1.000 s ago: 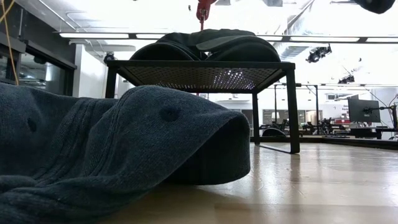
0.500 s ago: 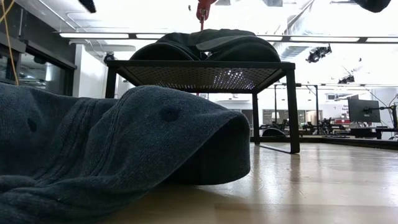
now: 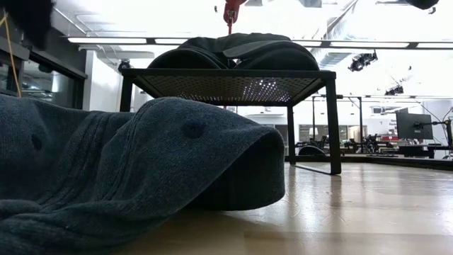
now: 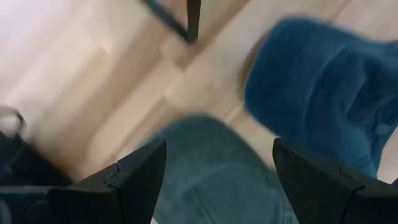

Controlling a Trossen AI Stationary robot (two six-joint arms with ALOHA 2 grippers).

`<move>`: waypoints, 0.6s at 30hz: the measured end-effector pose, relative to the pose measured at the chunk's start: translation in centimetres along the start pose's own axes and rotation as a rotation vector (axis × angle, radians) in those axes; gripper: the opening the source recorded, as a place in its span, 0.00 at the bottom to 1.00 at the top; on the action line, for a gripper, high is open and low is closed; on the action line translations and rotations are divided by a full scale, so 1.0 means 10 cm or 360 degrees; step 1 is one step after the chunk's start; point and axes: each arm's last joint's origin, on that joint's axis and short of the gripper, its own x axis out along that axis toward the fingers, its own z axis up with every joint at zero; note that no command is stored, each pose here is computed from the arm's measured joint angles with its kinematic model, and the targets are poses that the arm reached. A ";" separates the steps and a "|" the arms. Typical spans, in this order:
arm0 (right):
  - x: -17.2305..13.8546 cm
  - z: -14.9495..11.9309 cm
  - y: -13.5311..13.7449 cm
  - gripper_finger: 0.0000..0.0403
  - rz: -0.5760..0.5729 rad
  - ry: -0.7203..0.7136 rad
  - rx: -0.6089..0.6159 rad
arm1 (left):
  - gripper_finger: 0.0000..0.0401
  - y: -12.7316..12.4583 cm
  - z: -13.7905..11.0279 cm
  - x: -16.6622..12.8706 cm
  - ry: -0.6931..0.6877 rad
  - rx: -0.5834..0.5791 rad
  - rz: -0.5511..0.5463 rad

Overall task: Pick & Place hat
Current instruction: Stack the gray cap on top of the gray cap on the shelf

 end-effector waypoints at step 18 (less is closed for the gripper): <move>0.00 0.00 0.00 0.42 -0.0005 -0.0014 -0.0032 | 0.72 0.02 -0.40 0.54 0.0851 -0.0433 -0.0062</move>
